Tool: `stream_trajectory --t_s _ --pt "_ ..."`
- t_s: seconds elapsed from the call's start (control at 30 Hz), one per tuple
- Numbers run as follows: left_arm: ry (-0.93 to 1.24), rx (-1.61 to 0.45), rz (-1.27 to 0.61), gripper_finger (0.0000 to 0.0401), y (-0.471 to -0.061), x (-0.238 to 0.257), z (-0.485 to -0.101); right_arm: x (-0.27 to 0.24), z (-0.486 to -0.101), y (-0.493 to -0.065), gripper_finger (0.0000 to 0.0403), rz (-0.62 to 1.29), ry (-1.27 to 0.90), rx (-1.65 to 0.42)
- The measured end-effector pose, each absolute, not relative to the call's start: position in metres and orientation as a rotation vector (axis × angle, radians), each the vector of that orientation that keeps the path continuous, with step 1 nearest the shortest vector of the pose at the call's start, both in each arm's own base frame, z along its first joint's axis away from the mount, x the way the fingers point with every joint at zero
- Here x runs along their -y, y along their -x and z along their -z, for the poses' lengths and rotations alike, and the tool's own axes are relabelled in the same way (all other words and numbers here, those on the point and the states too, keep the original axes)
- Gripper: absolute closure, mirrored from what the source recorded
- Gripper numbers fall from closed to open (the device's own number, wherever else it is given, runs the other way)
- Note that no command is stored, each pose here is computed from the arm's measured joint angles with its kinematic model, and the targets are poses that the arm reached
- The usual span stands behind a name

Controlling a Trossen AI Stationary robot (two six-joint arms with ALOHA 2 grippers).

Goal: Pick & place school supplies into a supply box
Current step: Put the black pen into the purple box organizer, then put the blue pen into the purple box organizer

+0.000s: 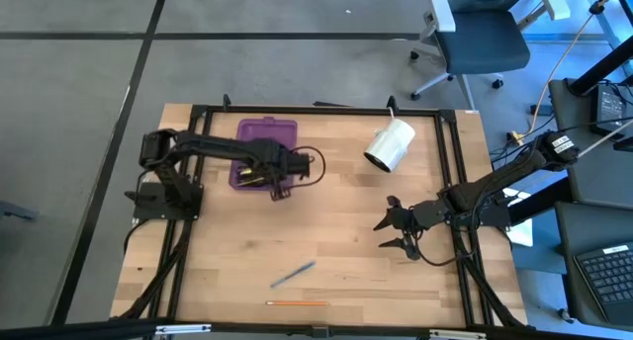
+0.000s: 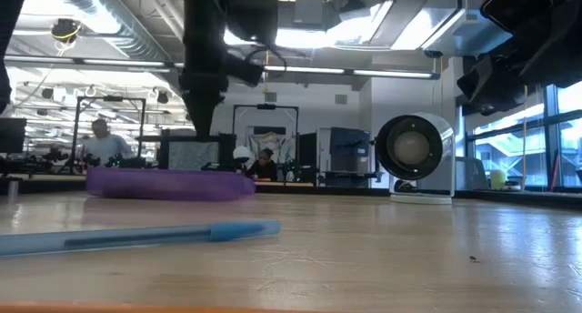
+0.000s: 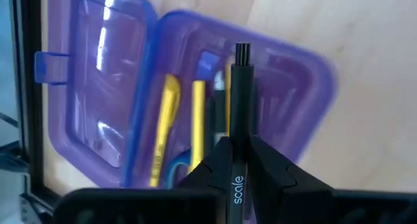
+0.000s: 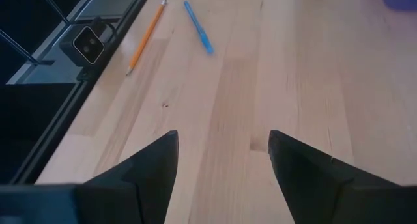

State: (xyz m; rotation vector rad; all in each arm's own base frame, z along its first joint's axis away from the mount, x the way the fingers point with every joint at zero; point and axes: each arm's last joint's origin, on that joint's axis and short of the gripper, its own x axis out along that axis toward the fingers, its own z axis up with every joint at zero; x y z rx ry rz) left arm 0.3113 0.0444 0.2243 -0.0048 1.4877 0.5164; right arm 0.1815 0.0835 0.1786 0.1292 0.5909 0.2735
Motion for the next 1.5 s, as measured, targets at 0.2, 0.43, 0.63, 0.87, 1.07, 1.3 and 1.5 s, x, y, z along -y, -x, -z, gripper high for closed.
stream_trajectory --t_s 0.2,0.43,0.63,0.87,1.07,1.3,1.5 --pt "0.063 -1.520 -0.474 0.0379 -0.303 -0.066 -0.207 -0.083 -0.177 -0.181 0.0161 -0.262 -0.154 -0.610" --pt "0.086 -1.525 -0.497 0.0379 -0.297 -0.072 -0.192 -0.083 -0.177 -0.181 0.0161 -0.262 -0.153 -0.611" --pt "0.088 -1.525 -0.498 0.0363 -0.294 -0.071 -0.182 -0.083 -0.177 -0.181 0.0161 -0.262 -0.153 -0.610" --pt "0.105 -1.533 -0.517 0.0336 -0.291 -0.070 -0.178 -0.083 -0.177 -0.181 0.0161 -0.261 -0.155 -0.611" --pt "0.120 -1.566 -0.531 0.0321 -0.290 -0.070 -0.185 -0.083 -0.177 -0.181 0.0161 -0.261 -0.156 -0.611" --pt "0.184 -1.436 -0.539 0.0318 -0.302 -0.052 -0.238 -0.083 -0.177 -0.181 0.0161 -0.262 -0.153 -0.610" --pt "0.280 -1.163 -0.351 0.0319 -0.322 0.005 -0.276 -0.083 -0.177 -0.181 0.0161 -0.262 -0.152 -0.612"
